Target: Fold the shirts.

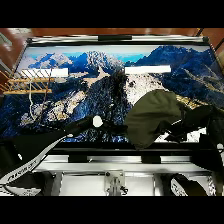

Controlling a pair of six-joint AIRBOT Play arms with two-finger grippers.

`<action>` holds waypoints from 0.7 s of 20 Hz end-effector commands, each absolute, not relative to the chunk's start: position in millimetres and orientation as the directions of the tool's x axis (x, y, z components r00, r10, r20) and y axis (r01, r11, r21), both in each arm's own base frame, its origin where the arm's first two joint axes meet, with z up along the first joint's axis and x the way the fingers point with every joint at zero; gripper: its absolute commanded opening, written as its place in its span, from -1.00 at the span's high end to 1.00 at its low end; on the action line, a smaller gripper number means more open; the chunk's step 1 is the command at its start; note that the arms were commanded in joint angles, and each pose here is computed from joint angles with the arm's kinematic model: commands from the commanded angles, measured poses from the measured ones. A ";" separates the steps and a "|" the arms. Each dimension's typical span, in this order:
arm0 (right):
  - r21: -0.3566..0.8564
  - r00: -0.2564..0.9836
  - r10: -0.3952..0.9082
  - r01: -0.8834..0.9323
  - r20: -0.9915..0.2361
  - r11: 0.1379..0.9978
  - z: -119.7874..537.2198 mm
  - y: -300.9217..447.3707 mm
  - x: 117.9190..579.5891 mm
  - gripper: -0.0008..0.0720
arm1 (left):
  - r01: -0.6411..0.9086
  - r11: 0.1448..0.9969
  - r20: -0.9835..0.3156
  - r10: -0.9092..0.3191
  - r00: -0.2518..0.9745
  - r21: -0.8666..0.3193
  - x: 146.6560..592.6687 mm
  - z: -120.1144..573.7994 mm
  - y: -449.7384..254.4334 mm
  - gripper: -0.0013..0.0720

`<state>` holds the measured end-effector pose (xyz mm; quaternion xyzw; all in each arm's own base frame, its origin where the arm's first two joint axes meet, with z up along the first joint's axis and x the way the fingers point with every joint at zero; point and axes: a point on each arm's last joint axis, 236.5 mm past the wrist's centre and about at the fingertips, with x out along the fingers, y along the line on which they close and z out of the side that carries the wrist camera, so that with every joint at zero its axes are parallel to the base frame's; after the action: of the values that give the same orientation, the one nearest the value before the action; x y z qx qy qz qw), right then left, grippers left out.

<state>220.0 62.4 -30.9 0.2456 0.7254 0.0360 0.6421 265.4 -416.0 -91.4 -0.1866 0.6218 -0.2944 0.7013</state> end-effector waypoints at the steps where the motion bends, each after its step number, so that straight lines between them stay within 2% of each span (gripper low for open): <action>1: 0.408 -0.039 0.452 0.370 -0.891 0.835 -55.3 75.8 213.2 -0.86 | 0.234 0.737 -0.756 -0.655 0.018 -0.634 267.9 -85.1 -414.4 0.87; 5: 0.446 0.060 0.466 0.419 -0.882 0.790 -78.2 83.6 226.5 -0.86 | 0.279 0.721 -0.752 -0.659 -0.007 -0.634 271.3 -76.2 -408.2 0.87; 9: 0.418 -0.004 0.448 0.355 -0.894 0.836 -102.0 107.4 223.9 -0.86 | 0.312 0.708 -0.742 -0.670 0.016 -0.633 278.4 -64.8 -405.3 0.87; 10: 0.404 -0.039 0.439 0.325 -0.897 0.855 -108.4 111.9 218.3 -0.55 | 0.313 0.707 -0.738 -0.674 0.024 -0.635 280.9 -61.0 -404.1 0.87; 11: 0.387 -0.060 0.423 0.304 -0.904 0.871 -111.4 111.4 214.9 0.09 | 0.318 0.708 -0.737 -0.674 0.037 -0.631 285.0 -57.0 -401.1 0.87; 12: 0.380 -0.063 0.415 0.294 -0.908 0.877 -109.4 109.6 215.0 0.64 | 0.332 0.711 -0.740 -0.670 0.055 -0.620 290.6 -52.8 -396.3 0.87; 13: 0.376 -0.050 0.403 0.273 -0.914 0.886 -102.9 105.9 219.4 0.79 | 0.355 0.719 -0.747 -0.660 0.081 -0.597 298.2 -48.3 -389.0 0.87; 14: 0.370 -0.023 0.386 0.238 -0.922 0.898 -92.5 101.8 226.6 0.79 | 0.374 0.728 -0.754 -0.649 0.105 -0.574 305.8 -44.0 -380.9 0.87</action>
<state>221.6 107.5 -97.9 0.2580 0.7166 0.0474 0.6463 289.8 -396.2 -53.8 -0.1452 0.5930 -0.3492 0.7108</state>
